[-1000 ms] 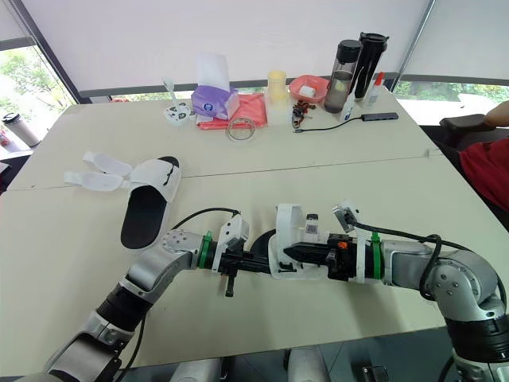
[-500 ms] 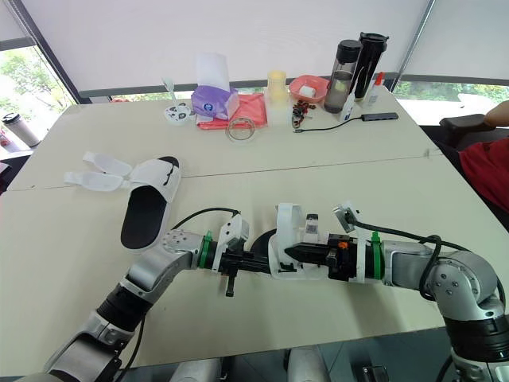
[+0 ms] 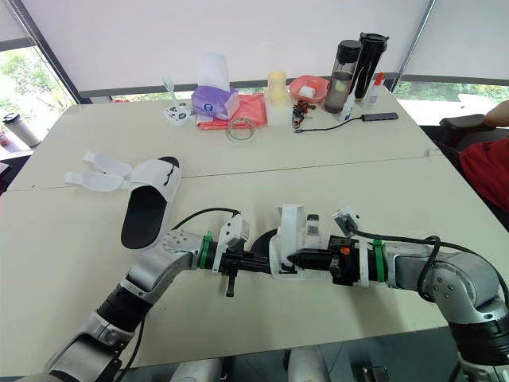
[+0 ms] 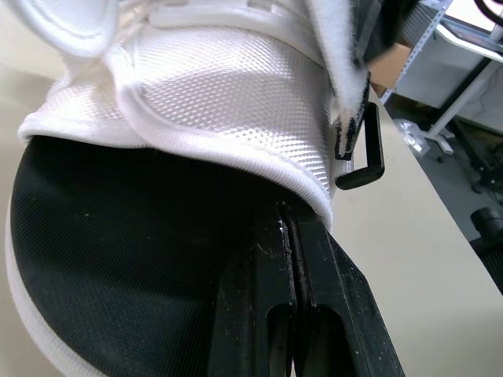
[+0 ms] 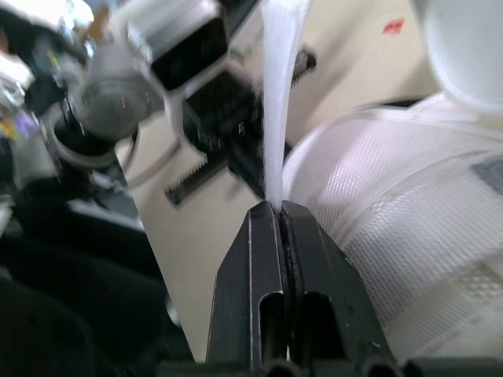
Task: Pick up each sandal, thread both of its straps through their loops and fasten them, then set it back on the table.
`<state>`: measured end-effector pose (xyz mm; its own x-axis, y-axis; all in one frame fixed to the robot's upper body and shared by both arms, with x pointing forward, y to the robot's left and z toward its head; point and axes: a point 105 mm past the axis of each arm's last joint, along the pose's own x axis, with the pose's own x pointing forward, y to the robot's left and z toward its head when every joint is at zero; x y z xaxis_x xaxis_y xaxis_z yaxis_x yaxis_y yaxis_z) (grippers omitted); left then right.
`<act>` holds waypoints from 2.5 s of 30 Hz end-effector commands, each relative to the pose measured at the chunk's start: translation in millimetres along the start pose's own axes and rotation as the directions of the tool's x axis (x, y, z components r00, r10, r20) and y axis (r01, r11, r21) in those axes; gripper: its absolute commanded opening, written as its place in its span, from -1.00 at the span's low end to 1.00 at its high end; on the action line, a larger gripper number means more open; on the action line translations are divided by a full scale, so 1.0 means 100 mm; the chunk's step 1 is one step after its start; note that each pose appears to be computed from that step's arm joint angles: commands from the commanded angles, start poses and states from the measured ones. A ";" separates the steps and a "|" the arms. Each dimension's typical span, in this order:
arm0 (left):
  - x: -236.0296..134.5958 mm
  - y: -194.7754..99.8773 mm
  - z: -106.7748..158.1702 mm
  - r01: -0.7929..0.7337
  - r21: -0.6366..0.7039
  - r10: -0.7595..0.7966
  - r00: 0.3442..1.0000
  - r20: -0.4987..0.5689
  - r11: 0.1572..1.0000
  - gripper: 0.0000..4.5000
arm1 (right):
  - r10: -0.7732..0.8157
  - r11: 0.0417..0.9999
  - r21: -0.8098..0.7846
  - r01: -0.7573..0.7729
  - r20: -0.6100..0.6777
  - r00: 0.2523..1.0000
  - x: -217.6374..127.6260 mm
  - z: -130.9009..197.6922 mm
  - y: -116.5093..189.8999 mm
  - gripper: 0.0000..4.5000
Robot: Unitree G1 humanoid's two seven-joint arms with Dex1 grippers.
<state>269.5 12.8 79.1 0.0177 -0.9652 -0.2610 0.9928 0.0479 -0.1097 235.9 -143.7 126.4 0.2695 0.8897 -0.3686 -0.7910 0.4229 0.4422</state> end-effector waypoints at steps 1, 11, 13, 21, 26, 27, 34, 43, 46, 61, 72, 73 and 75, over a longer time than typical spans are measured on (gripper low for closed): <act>-0.02 0.04 -0.12 -0.048 -0.006 0.048 0.998 -0.044 0.999 -1.00 | -0.018 1.000 -0.023 0.016 -0.082 0.996 0.03 -0.15 -0.02 -0.99; -0.03 0.07 -0.14 -0.070 0.102 0.078 0.993 -0.083 0.992 -1.00 | 0.059 0.997 -0.043 -0.062 -0.057 0.997 0.03 0.02 0.08 -0.99; -0.03 0.07 -0.15 -0.072 0.098 0.080 0.993 -0.084 0.993 -1.00 | 0.088 0.996 -0.013 -0.088 -0.038 0.995 0.02 0.06 0.11 -0.99; -0.03 0.06 -0.16 -0.077 0.088 0.084 0.993 -0.079 0.993 -1.00 | 0.095 0.995 0.033 -0.093 -0.065 0.993 0.04 0.00 0.12 -0.99; -0.04 0.06 -0.16 -0.081 0.084 0.087 0.993 -0.078 0.993 -1.00 | 0.077 0.997 0.035 -0.073 -0.120 0.990 0.09 -0.11 0.10 -0.99; -0.04 0.05 -0.17 -0.081 0.084 0.088 0.993 -0.078 0.993 -1.00 | 0.077 0.997 0.037 -0.073 -0.121 0.990 0.10 -0.11 0.10 -0.99; -0.05 0.07 -0.17 -0.101 0.079 0.107 0.992 -0.072 0.992 -1.00 | -0.022 1.000 -0.015 0.019 -0.193 0.981 0.13 -0.24 -0.05 -0.99; -0.03 0.08 -0.16 -0.107 0.082 0.112 0.991 -0.067 0.991 -1.00 | -0.093 0.995 -0.041 0.086 -0.223 0.970 0.09 -0.27 -0.15 -0.99; -0.02 0.08 -0.15 -0.107 0.084 0.113 0.992 -0.063 0.991 -1.00 | -0.120 0.992 -0.063 0.108 -0.264 0.957 0.07 -0.34 -0.18 -0.99; -0.02 0.10 -0.15 -0.120 0.082 0.125 0.991 -0.053 0.989 -1.00 | -0.206 0.978 -0.100 0.181 -0.377 0.903 0.08 -0.53 -0.30 -0.99; -0.02 0.12 -0.15 -0.129 0.084 0.133 0.990 -0.049 0.988 -1.00 | -0.198 0.979 -0.124 0.160 -0.408 0.891 0.12 -0.64 -0.26 -0.99; -0.02 0.12 -0.15 -0.129 0.084 0.133 0.990 -0.049 0.988 -1.00 | -0.195 0.980 -0.126 0.156 -0.408 0.892 0.12 -0.64 -0.25 -0.99; -0.02 0.12 -0.16 -0.130 0.083 0.134 0.990 -0.050 0.988 -1.00 | -0.165 0.984 -0.125 0.126 -0.396 0.903 0.12 -0.62 -0.20 -0.99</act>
<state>275.2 12.9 69.9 0.1102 -0.9507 -0.2900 0.9935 0.1138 0.0044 242.9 -136.3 108.0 0.2548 0.7526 -0.6072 -0.8765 0.4450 0.1838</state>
